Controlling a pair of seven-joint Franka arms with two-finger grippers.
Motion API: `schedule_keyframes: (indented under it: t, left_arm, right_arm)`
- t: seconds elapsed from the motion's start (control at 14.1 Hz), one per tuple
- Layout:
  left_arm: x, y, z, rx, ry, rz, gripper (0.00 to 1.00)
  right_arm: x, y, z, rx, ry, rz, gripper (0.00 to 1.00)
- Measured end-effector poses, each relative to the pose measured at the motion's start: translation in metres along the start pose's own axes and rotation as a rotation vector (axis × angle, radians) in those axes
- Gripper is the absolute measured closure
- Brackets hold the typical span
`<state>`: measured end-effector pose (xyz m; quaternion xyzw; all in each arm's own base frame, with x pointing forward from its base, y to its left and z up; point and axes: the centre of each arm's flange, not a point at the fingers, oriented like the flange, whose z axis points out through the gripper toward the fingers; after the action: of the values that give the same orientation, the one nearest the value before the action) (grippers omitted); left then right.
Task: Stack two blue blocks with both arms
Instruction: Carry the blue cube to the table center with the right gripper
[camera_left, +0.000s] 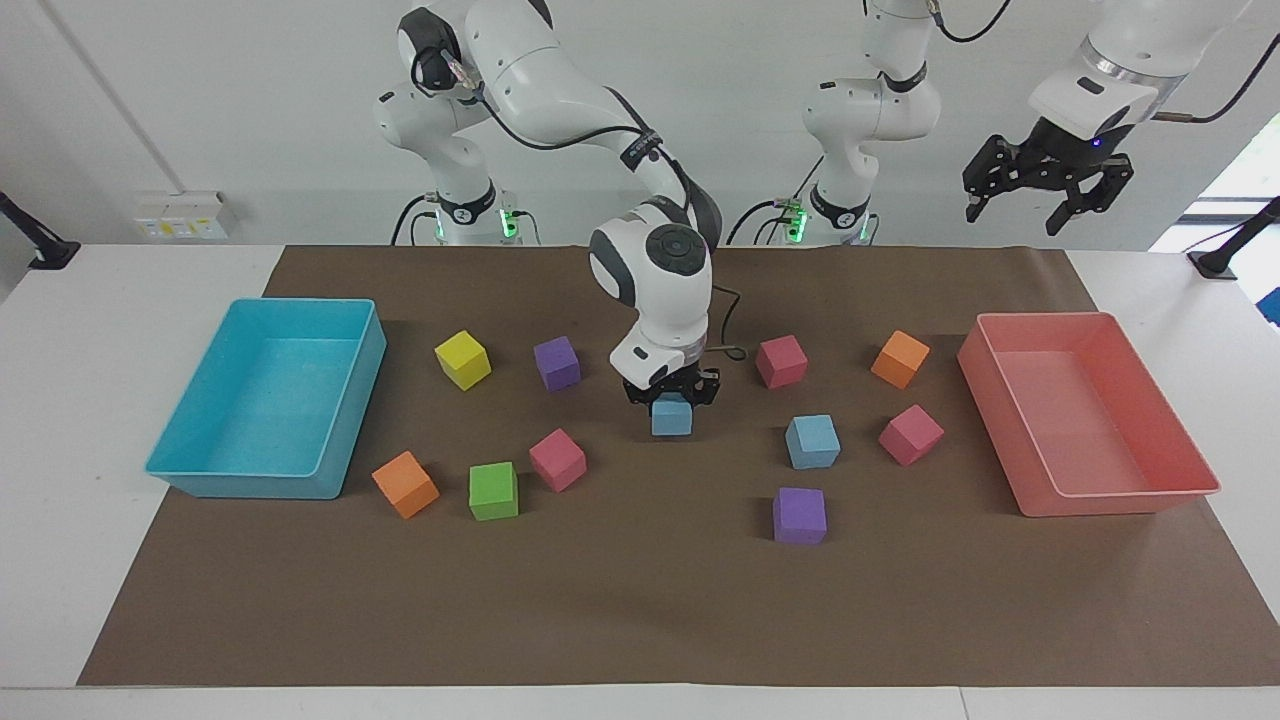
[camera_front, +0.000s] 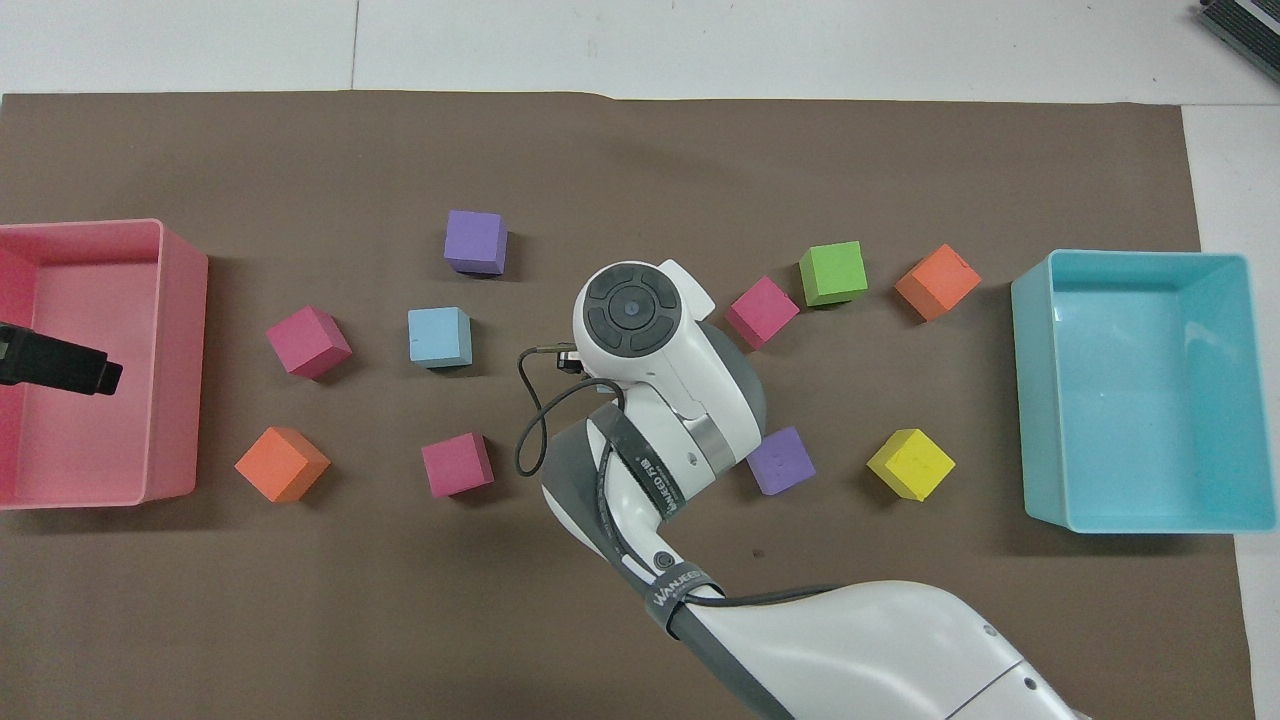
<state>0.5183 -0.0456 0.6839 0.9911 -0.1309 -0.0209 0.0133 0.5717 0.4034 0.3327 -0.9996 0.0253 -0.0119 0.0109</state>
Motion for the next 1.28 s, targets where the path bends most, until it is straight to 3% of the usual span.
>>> schedule_keyframes:
  t: [1.28]
  left_arm:
    - [0.000,-0.003,0.000,0.002,0.000,-0.055,0.00]
  right_arm:
    - [-0.007,0.000,0.035,-0.009,-0.035,0.002,0.39]
